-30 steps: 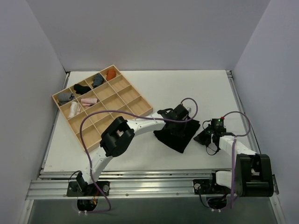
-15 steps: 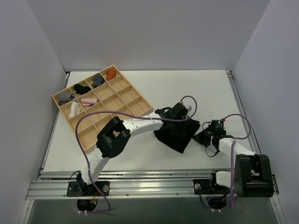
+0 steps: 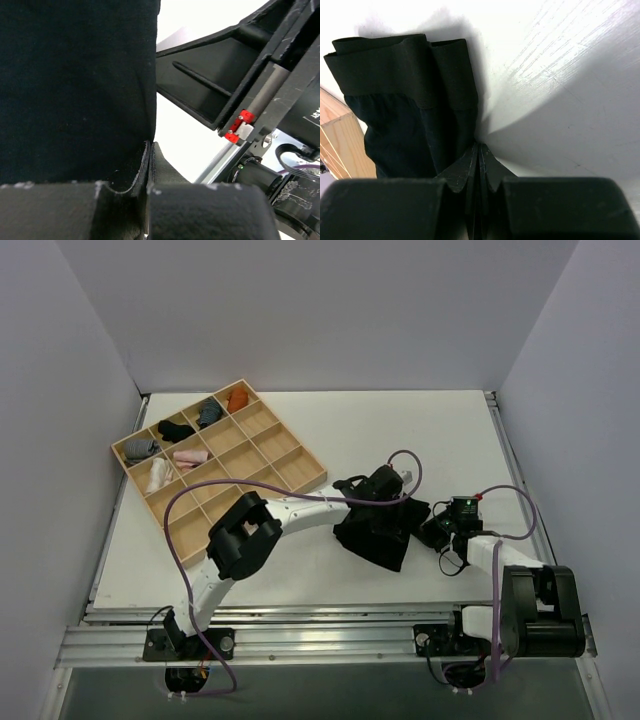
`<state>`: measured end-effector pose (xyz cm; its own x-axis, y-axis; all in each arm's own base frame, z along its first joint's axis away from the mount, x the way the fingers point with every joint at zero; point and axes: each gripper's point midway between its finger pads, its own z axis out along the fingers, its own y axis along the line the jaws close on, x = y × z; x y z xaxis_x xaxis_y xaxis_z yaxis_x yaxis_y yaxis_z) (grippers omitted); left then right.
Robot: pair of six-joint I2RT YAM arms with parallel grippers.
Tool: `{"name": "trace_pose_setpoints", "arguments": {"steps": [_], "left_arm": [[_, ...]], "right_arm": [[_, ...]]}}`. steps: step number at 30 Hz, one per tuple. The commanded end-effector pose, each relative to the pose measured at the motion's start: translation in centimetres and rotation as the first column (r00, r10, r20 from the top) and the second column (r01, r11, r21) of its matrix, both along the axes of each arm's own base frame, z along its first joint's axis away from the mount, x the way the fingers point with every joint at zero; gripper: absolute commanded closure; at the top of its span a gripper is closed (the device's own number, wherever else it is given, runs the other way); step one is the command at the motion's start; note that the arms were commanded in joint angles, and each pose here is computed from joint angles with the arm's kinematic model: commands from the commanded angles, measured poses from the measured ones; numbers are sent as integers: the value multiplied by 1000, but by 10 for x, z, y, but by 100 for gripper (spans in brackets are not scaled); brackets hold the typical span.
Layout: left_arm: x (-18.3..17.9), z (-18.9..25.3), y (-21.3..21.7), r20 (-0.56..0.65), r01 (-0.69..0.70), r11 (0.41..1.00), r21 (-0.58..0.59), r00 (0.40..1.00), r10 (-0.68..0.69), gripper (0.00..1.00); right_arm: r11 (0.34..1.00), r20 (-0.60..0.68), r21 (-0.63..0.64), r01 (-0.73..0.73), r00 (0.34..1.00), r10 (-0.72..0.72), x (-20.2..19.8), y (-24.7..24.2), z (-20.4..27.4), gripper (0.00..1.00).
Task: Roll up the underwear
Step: Fold the underwear
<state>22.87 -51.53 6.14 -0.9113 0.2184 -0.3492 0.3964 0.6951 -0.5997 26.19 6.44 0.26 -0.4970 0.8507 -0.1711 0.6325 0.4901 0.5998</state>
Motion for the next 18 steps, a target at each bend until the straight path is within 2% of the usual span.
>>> {"name": "trace_pose_setpoints", "arguments": {"steps": [1, 7, 9, 10, 11, 13, 16, 17, 18], "left_arm": [[0, 14, -16, 3, 11, 998, -69, 1000, -11, 98], [-7, -8, -14, -40, 2, 999, -48, 999, -4, 97], [-9, -13, -13, -58, 5, 999, -38, 998, -7, 91], [-9, -13, -12, -59, 4, 999, -34, 998, -6, 89], [-8, -8, -10, -47, 10, 999, -34, 999, -12, 87], [0, 0, -4, -30, -2, 999, -35, 1000, 1, 79], [11, 22, 8, -5, -12, 998, -56, 1000, 12, 65], [13, 39, 12, 18, -15, 997, -71, 1000, 16, 61], [15, 37, 21, 20, -26, 998, -49, 999, 27, 59]], "right_arm": [[999, -97, -30, 12, 995, -15, -21, -4, -20, 100], [999, -104, -39, 11, 994, -15, -24, -5, -15, 100], [997, -124, -74, -5, 992, -5, -28, -9, -9, 100], [996, -103, -90, -7, 995, -3, -25, -12, -1, 91], [995, -154, -103, -14, 988, -2, -36, -14, -2, 87], [991, -107, -130, -26, 994, 12, -29, -17, 16, 77], [990, -76, -133, -50, 996, 40, -32, -15, 35, 69], [989, -90, -135, -63, 995, 51, -38, -15, 36, 68], [989, -75, -126, -81, 995, 72, -39, -12, 40, 67]]}}
